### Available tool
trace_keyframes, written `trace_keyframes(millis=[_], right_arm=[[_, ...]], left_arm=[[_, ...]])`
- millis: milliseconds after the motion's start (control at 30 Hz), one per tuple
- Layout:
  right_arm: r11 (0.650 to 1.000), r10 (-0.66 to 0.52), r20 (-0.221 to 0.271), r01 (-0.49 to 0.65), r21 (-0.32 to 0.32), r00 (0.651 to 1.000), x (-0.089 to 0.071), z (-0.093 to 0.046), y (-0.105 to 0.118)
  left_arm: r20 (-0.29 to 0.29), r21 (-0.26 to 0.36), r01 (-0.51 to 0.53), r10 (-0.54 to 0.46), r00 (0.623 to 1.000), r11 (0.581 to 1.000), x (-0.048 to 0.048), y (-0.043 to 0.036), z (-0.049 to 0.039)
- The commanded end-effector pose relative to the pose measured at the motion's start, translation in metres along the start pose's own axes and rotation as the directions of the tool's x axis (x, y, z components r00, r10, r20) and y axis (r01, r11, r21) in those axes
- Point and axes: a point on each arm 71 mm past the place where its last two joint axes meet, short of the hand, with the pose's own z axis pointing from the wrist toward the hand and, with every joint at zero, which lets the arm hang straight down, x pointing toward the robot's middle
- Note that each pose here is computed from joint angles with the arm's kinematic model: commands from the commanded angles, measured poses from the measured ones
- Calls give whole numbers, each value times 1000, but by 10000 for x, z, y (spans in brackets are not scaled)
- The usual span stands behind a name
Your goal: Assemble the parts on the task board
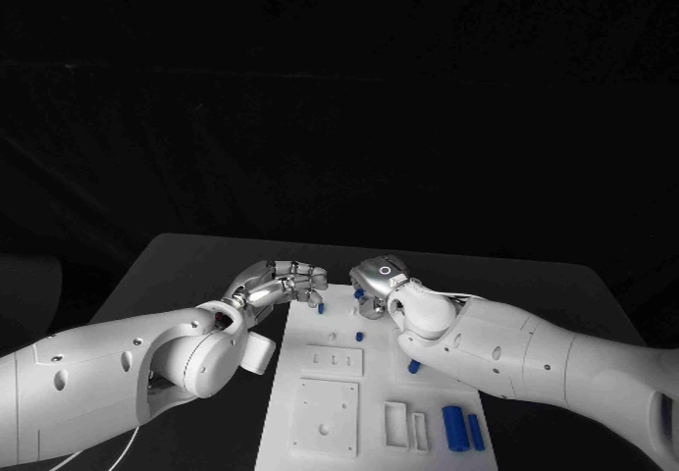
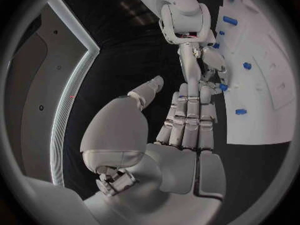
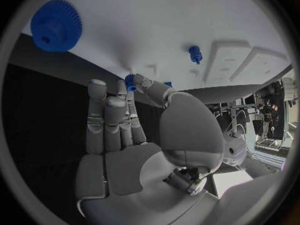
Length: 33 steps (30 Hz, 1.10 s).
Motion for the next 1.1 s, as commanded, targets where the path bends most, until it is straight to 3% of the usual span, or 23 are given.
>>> trace_keyframes(millis=[33,767,1100], right_arm=[[1000,-5,-17,5,-6,1000,23,0,1],[1000,18,-35,-18,-1,999,74,31,-12],[997,76,1,-76,-2,997,52,15,-28]], left_arm=[[-13,13,1,-1,1000,1000,25,-26,7],[-20,14,5,-5,1000,1000,38,-44,15],[-17,12,4,-3,1000,1000,21,-42,16]])
